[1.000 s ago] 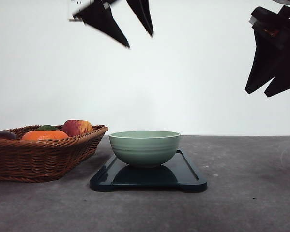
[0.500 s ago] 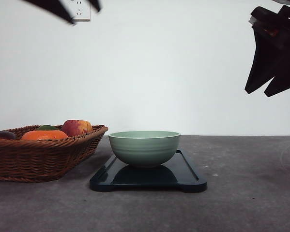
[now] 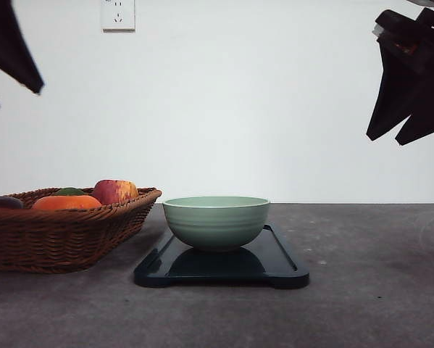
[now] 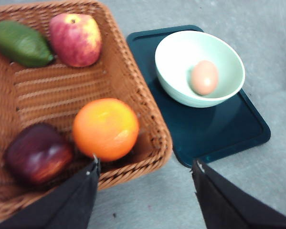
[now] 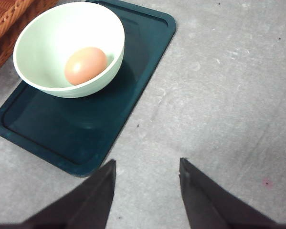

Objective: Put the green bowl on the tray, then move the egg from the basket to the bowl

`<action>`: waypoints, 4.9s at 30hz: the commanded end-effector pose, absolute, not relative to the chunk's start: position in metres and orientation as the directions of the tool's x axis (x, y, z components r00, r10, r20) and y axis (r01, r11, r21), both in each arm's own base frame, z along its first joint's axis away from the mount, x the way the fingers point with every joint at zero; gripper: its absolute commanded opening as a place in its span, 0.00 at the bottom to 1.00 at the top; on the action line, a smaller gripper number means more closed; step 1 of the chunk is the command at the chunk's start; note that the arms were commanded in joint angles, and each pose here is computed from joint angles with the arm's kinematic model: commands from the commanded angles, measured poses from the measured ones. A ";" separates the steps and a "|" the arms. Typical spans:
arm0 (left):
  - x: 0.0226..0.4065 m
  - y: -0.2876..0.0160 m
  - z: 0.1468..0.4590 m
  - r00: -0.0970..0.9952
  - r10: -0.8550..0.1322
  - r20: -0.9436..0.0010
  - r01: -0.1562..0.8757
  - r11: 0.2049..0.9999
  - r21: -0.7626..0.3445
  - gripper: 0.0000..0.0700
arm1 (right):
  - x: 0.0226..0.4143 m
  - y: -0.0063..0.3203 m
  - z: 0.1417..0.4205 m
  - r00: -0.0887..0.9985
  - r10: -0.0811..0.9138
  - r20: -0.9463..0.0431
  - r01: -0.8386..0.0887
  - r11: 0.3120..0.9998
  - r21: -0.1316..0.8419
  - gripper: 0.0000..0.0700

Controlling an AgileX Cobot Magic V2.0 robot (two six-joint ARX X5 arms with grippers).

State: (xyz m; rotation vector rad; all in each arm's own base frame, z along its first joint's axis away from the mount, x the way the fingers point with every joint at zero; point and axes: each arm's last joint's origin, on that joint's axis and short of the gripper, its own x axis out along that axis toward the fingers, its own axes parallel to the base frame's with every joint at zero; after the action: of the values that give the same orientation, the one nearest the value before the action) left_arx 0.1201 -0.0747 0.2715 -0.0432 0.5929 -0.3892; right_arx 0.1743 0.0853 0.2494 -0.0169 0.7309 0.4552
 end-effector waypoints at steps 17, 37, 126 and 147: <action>0.099 -0.059 0.274 0.814 -0.308 -0.492 0.273 0.951 -0.145 0.55 | 0.143 0.096 0.259 0.800 0.452 -0.395 -0.473 0.879 0.049 0.38; 0.100 -0.059 0.276 0.818 -0.314 -0.481 0.274 0.949 -0.154 0.00 | 0.134 0.092 0.264 0.813 0.461 -0.356 -0.475 0.879 0.053 0.02; 0.095 -0.004 0.150 0.984 0.033 -0.173 -0.028 0.999 0.029 0.00 | 0.097 0.000 0.163 0.998 -0.062 -0.033 0.060 0.997 -0.039 0.02; 0.095 -0.004 0.150 0.984 0.033 -0.173 -0.028 0.999 0.029 0.00 | 0.097 0.000 0.163 0.998 -0.063 -0.030 0.061 0.997 -0.036 0.02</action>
State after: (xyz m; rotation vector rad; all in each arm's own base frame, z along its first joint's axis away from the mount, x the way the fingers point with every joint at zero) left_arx 0.0947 -0.0035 0.1571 0.0207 0.1496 0.0310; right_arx 0.0968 0.0003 0.1640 -0.0471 0.0378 -0.0643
